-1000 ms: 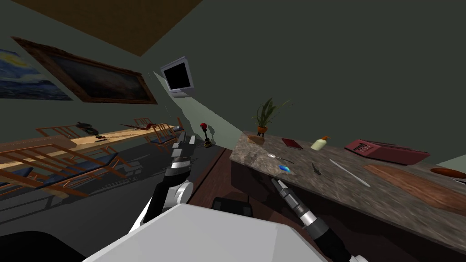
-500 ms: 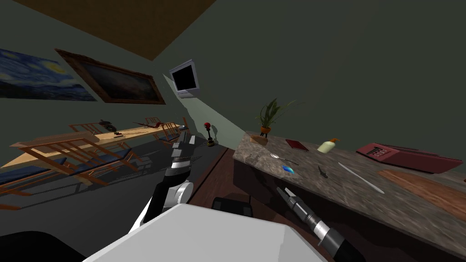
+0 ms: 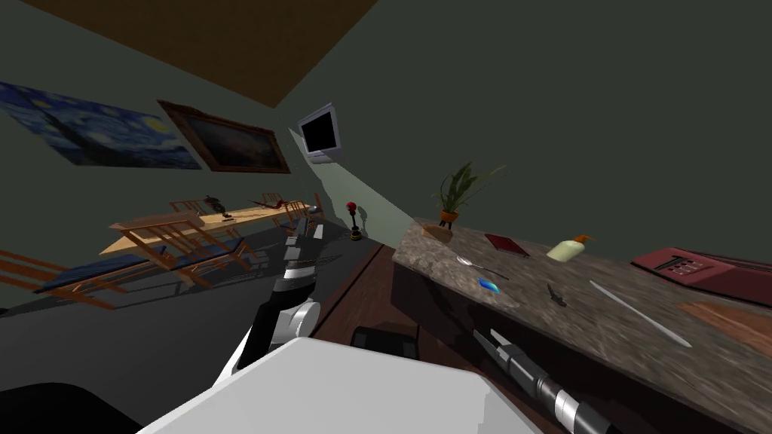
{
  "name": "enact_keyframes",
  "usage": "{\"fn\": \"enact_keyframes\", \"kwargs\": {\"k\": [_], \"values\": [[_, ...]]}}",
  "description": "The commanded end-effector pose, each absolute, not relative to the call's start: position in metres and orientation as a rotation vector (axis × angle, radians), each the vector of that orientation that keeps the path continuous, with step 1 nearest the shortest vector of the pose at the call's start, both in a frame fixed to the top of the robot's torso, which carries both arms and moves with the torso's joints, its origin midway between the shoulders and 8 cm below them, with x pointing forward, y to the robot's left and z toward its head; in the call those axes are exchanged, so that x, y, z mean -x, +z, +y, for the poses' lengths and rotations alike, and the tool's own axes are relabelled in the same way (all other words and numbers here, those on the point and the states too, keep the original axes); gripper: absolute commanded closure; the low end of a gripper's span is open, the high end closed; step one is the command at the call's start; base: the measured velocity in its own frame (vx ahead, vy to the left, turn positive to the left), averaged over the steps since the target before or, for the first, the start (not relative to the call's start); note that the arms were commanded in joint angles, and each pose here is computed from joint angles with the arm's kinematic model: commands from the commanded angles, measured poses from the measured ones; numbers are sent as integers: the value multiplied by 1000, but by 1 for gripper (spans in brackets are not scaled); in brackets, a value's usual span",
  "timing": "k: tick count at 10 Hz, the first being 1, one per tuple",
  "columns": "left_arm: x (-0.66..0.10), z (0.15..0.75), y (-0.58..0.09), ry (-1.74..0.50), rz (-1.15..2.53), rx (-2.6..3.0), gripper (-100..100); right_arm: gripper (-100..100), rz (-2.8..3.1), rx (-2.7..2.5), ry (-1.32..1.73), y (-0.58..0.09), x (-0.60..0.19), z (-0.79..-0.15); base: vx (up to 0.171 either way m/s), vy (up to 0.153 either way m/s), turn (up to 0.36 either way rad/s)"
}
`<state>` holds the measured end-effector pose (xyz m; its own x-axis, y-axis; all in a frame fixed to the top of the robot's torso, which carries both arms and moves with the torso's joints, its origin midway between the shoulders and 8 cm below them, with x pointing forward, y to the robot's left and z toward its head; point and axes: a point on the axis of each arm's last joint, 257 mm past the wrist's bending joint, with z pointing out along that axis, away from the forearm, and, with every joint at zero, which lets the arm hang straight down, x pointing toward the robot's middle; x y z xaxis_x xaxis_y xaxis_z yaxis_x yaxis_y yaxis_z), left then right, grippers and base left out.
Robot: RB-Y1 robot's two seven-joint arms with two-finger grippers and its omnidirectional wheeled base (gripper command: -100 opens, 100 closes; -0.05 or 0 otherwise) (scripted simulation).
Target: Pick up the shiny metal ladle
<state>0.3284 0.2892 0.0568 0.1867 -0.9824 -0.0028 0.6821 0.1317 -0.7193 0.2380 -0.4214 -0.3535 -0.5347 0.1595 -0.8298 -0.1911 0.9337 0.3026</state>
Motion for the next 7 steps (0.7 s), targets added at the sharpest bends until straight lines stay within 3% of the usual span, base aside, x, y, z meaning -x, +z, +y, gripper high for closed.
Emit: {"fn": "enact_keyframes", "kwargs": {"k": [1, 7], "values": [[-328, 289, 57, -1302, 555, 666, 0, -100, 2130, 56, 405, -359, -229, -438, -41, 29, 92], [-328, 289, 57, -1302, 555, 666, 0, -100, 2328, 235, 218, -378, -181, -514, -33, 27, 143]]}}
